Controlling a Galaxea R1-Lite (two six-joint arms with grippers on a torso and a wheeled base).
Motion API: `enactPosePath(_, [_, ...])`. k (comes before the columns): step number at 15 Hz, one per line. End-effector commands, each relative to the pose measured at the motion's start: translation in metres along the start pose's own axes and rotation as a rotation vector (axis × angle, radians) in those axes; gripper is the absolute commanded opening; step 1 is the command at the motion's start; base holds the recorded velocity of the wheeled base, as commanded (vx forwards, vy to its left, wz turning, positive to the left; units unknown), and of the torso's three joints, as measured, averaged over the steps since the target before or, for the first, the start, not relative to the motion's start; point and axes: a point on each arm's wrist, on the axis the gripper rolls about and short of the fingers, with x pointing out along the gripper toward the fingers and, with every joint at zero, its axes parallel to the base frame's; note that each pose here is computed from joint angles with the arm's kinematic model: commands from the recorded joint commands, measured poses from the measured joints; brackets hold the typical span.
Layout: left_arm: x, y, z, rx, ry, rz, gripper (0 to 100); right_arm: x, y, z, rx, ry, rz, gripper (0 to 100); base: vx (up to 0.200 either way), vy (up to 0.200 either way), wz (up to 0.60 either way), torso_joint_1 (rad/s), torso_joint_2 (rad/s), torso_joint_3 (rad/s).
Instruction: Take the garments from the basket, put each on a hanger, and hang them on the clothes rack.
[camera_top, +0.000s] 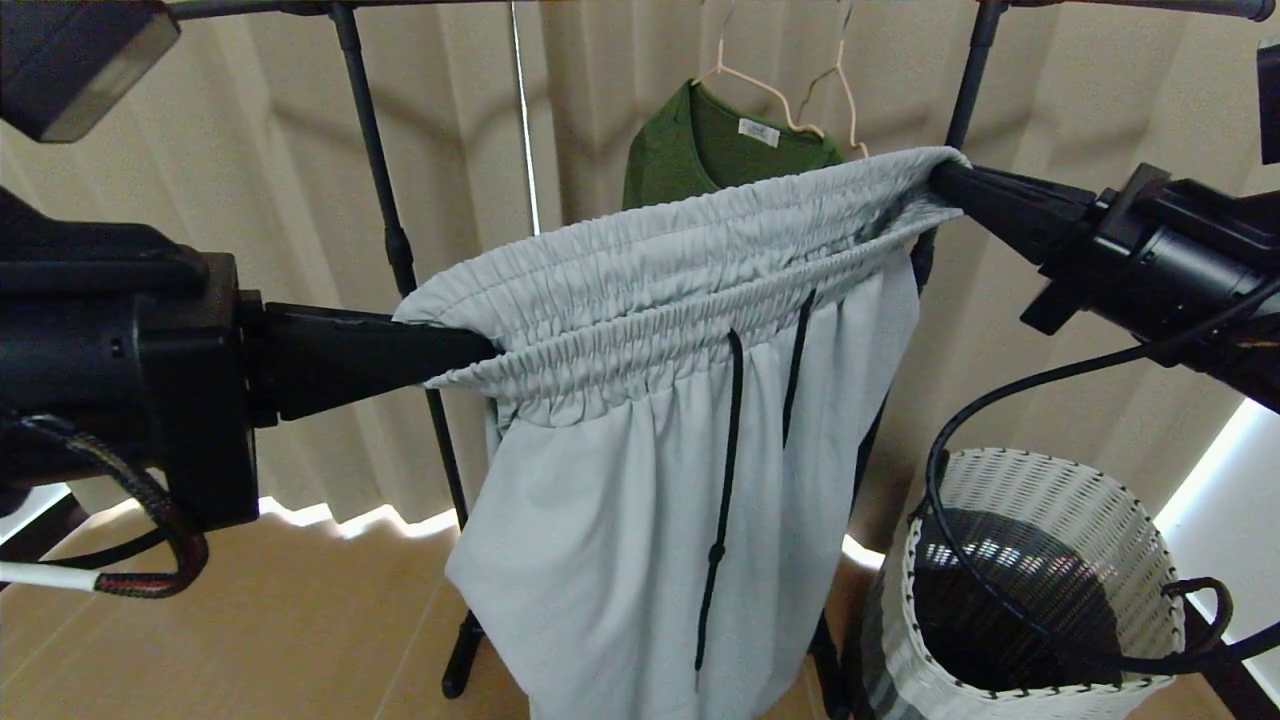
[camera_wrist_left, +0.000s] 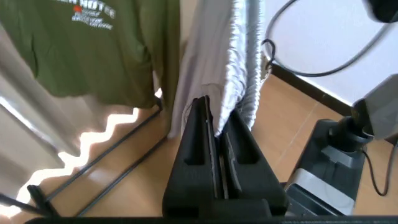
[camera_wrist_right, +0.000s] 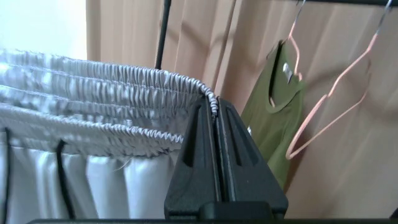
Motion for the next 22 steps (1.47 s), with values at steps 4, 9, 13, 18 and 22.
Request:
enactPosePath(4, [0.009,0.006,0.003,0.028,-0.029,0.079,0,-0.002,0.000,-0.001,0.006,0.015,-0.006,0,0.000,0.000,0.00,0.000,0.00,0.000])
enactPosePath(9, [0.057,0.030,0.001,0.098,-0.101,0.411,0,-0.014,0.003,0.005,0.034,0.083,-0.042,0,0.000,0.000,0.00,0.000,0.00,0.000])
enactPosePath(13, [0.060,0.031,-0.006,0.096,-0.084,0.410,0,-0.018,0.001,0.003,0.039,0.106,-0.080,0,0.000,0.000,0.00,0.000,0.00,0.000])
enactPosePath(18, [0.059,0.031,-0.006,0.090,-0.086,0.410,0,-0.019,0.002,-0.007,0.050,0.139,-0.079,0,0.000,0.000,0.00,0.000,0.00,0.000])
enactPosePath(22, [0.058,0.031,-0.005,0.094,-0.093,0.411,0,-0.021,0.003,-0.004,0.047,0.132,-0.079,0,0.000,0.000,0.00,0.000,0.00,0.000])
